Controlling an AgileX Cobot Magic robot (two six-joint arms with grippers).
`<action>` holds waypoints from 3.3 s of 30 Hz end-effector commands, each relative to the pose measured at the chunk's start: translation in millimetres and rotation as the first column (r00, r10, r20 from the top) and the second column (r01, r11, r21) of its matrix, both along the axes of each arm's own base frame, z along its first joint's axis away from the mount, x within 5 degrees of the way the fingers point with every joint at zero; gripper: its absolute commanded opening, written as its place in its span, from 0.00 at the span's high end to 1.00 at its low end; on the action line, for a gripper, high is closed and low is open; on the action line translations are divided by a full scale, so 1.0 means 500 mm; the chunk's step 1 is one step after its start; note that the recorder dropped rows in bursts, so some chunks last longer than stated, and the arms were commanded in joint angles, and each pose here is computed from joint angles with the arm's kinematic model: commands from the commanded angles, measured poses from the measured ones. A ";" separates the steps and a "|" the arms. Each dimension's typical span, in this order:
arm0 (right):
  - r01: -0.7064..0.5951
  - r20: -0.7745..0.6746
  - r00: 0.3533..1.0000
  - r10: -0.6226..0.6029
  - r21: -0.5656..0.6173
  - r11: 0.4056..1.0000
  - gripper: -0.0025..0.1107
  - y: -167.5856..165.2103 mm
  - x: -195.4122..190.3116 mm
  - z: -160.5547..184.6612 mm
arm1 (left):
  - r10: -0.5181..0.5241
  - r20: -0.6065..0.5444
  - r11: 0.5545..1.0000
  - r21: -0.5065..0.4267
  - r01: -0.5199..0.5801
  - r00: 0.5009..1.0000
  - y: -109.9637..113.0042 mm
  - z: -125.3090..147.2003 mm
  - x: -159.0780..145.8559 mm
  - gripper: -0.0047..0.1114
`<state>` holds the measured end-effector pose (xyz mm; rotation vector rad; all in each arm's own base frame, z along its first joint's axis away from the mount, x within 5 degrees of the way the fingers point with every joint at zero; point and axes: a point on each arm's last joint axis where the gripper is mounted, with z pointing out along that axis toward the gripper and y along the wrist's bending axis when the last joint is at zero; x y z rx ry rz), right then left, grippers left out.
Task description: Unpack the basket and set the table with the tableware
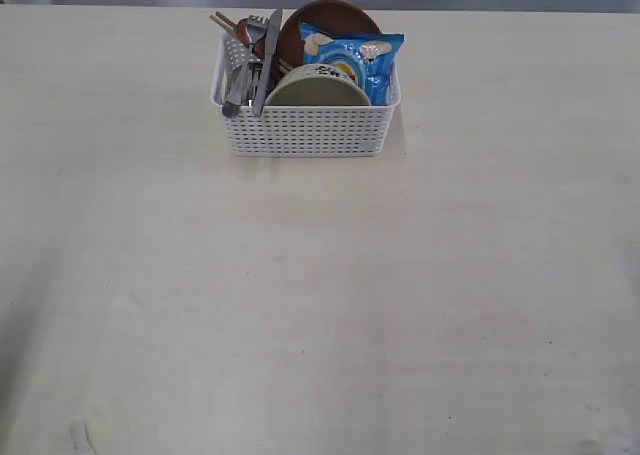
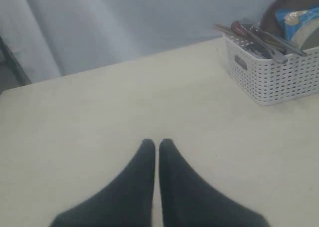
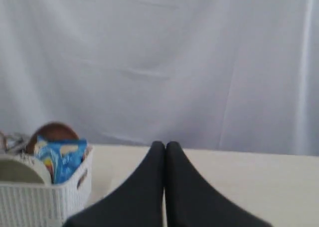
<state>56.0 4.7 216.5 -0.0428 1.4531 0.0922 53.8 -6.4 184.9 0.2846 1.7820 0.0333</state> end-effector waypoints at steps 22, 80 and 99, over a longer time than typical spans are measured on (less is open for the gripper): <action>-0.098 -0.270 0.936 0.224 0.413 0.905 0.69 0.046 0.097 0.145 | 0.050 0.018 0.661 -0.750 -0.019 0.999 -0.023 0.191 0.052 0.94; -0.345 -0.950 0.286 0.128 0.023 0.939 0.61 0.601 0.706 -0.026 | -0.092 -0.344 0.893 -0.444 -0.076 0.935 -0.065 0.207 0.176 0.67; -0.343 -0.949 0.287 0.126 0.021 0.939 0.98 0.604 0.715 -0.052 | -0.092 -0.344 0.893 -0.444 -0.076 0.935 -0.065 0.207 0.176 0.67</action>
